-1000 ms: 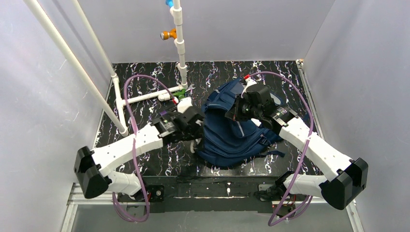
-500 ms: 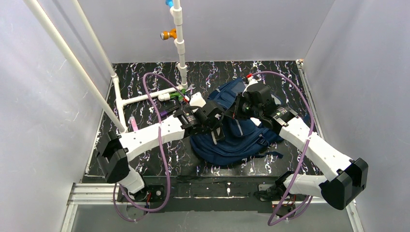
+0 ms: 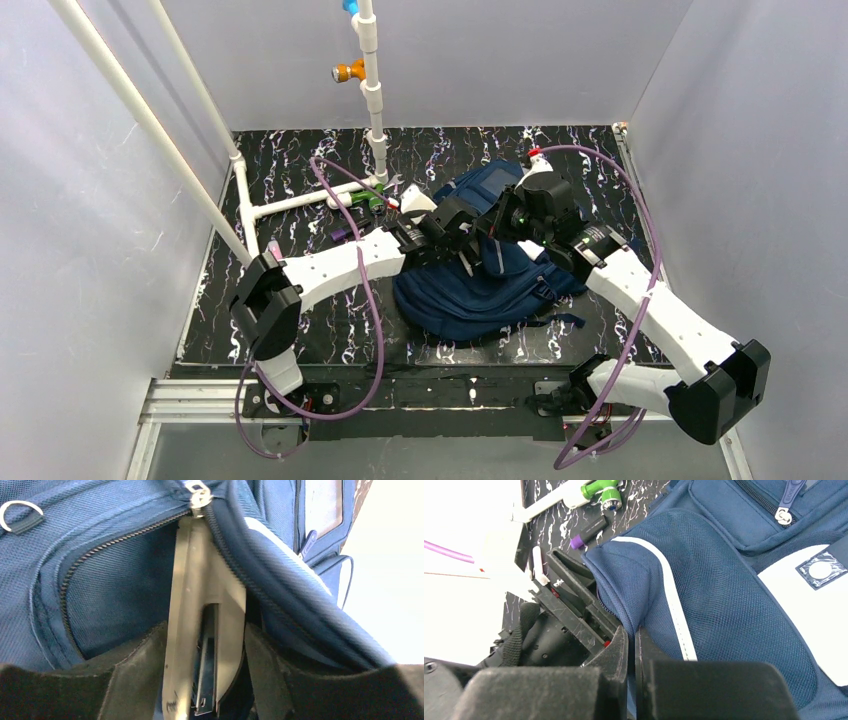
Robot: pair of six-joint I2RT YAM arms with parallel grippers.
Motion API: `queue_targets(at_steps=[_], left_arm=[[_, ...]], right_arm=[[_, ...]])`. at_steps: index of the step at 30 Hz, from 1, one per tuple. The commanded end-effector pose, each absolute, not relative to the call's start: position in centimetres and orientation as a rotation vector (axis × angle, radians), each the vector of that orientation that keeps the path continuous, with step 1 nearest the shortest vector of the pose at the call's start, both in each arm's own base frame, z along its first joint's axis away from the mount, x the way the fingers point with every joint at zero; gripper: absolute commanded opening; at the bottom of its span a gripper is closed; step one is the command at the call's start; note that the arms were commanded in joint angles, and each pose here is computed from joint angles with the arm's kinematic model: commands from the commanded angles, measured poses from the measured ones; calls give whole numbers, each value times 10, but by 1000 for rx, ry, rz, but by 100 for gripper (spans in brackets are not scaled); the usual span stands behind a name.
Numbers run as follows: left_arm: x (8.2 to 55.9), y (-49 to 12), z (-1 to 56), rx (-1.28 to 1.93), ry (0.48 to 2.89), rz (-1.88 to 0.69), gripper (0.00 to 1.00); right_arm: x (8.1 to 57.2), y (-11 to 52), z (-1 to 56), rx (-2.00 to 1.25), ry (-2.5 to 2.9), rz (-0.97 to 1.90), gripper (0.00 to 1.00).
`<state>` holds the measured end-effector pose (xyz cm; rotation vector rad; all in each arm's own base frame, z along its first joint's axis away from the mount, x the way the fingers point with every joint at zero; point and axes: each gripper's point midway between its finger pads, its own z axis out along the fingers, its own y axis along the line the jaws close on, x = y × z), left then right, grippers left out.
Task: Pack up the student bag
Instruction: Place the stationery in the student bag, then adjust the student bag at the center of the board.
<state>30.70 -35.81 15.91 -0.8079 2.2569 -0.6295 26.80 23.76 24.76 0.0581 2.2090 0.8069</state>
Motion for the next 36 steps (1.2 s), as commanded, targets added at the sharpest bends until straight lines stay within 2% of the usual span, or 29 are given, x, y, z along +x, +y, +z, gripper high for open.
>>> queue_targets(at_steps=[1,6,13,17,21,22,24,26,30,33,34,36], left_arm=[[340,-372,195,-960,2066,-838,63],[320,-378,197,-797,2133,-924,76],[254,-341,226,-243,2164,-1007,94],[217,-310,250,134,2102,-1000,94],[193,-283,253,460,2151,-1064,95],[198,-273,251,494,2172,-1045,94],[223,-249,246,487,2204,-947,93],[246,-241,245,512,2186,-934,93],[290,-257,233,602,2096,-993,90],[309,-273,218,686,2038,-1052,88],[319,-276,209,683,2059,-1050,84],[332,-278,202,642,2111,-1084,70]], right_arm=[[259,261,305,9,2042,1024,1],[259,253,294,-10,2065,957,1],[249,239,267,-168,2098,838,1],[236,235,250,-402,2062,792,1],[201,252,233,-722,2024,934,1],[191,256,225,-772,2054,987,4],[172,263,206,-814,2145,1100,23],[152,268,189,-835,2229,1235,31],[154,260,166,-675,2363,1185,36],[174,237,141,-499,2464,939,35],[180,226,133,-427,2497,839,34],[189,206,122,-283,2540,689,27]])
